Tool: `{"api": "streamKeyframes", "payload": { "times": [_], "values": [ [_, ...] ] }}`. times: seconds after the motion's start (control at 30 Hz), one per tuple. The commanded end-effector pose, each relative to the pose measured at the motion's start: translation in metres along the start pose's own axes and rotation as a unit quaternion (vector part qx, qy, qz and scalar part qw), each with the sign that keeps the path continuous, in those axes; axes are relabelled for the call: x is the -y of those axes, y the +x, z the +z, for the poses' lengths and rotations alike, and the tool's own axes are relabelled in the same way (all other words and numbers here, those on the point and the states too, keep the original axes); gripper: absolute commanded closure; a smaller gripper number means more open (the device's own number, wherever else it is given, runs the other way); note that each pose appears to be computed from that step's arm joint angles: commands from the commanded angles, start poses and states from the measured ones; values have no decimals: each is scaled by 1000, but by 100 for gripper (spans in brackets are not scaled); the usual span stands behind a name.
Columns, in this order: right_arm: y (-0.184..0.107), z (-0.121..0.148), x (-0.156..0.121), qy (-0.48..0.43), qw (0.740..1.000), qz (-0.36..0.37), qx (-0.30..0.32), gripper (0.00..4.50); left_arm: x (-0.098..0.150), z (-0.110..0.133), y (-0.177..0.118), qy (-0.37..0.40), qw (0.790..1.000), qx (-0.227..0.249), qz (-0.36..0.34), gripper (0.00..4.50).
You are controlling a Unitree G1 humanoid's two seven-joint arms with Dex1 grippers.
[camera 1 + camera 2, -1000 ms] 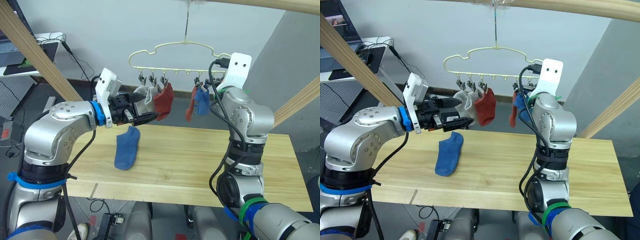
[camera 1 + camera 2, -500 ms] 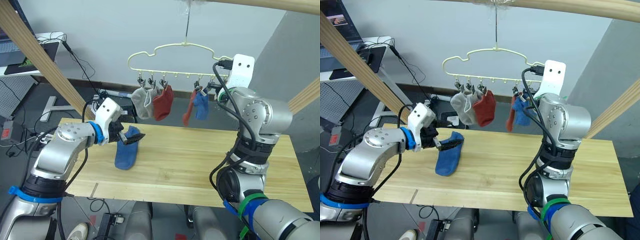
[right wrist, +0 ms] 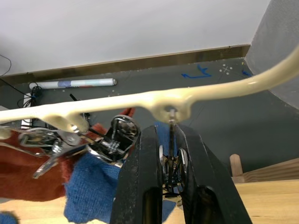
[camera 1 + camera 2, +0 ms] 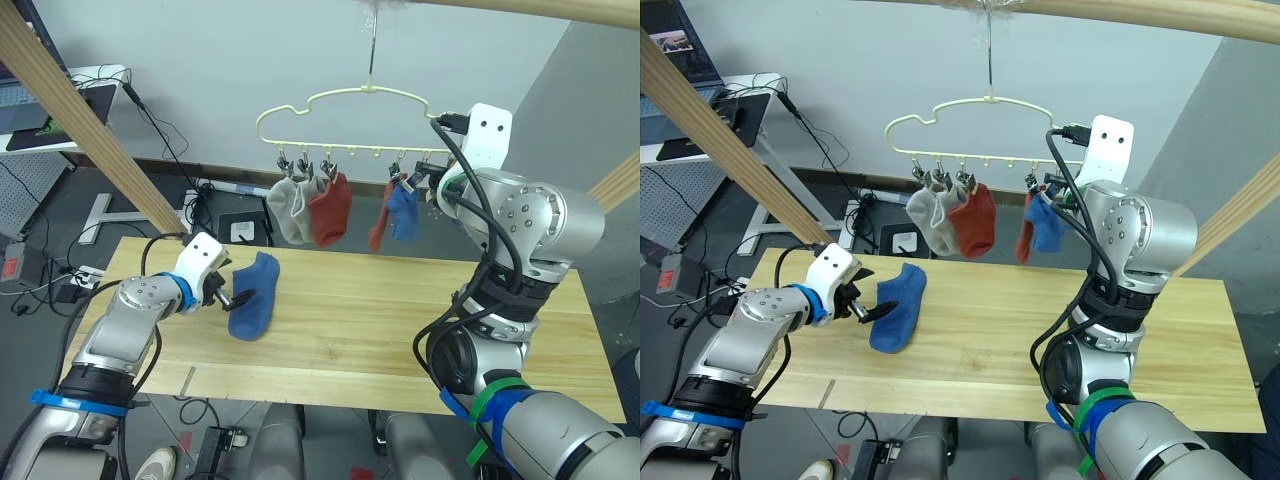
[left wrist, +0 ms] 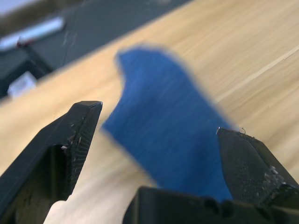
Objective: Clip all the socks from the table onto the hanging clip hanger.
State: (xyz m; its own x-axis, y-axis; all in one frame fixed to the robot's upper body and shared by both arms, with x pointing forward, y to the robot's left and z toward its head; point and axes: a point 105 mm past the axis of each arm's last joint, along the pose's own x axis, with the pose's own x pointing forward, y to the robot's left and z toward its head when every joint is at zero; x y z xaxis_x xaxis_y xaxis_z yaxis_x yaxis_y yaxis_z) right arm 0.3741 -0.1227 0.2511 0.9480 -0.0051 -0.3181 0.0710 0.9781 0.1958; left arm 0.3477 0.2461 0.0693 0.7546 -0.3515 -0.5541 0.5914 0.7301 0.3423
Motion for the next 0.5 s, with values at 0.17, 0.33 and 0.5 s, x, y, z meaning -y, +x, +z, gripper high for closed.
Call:
{"api": "streamKeyframes", "payload": {
  "times": [0.17, 0.33, 0.5],
  "values": [
    [-11, 16, -5, 1, 999, 10, 34, 437, -13, 5, 18, -41, 999, 14, 23, 0],
    [-11, 16, -5, -1, 999, 8, 37, 437, -15, 25, 26, -88, 995, 36, 7, 0],
    [-13, 15, -6, 0, 999, 7, 39, 437, -19, 30, 26, -123, 992, 40, 6, 0]
  ]
}}
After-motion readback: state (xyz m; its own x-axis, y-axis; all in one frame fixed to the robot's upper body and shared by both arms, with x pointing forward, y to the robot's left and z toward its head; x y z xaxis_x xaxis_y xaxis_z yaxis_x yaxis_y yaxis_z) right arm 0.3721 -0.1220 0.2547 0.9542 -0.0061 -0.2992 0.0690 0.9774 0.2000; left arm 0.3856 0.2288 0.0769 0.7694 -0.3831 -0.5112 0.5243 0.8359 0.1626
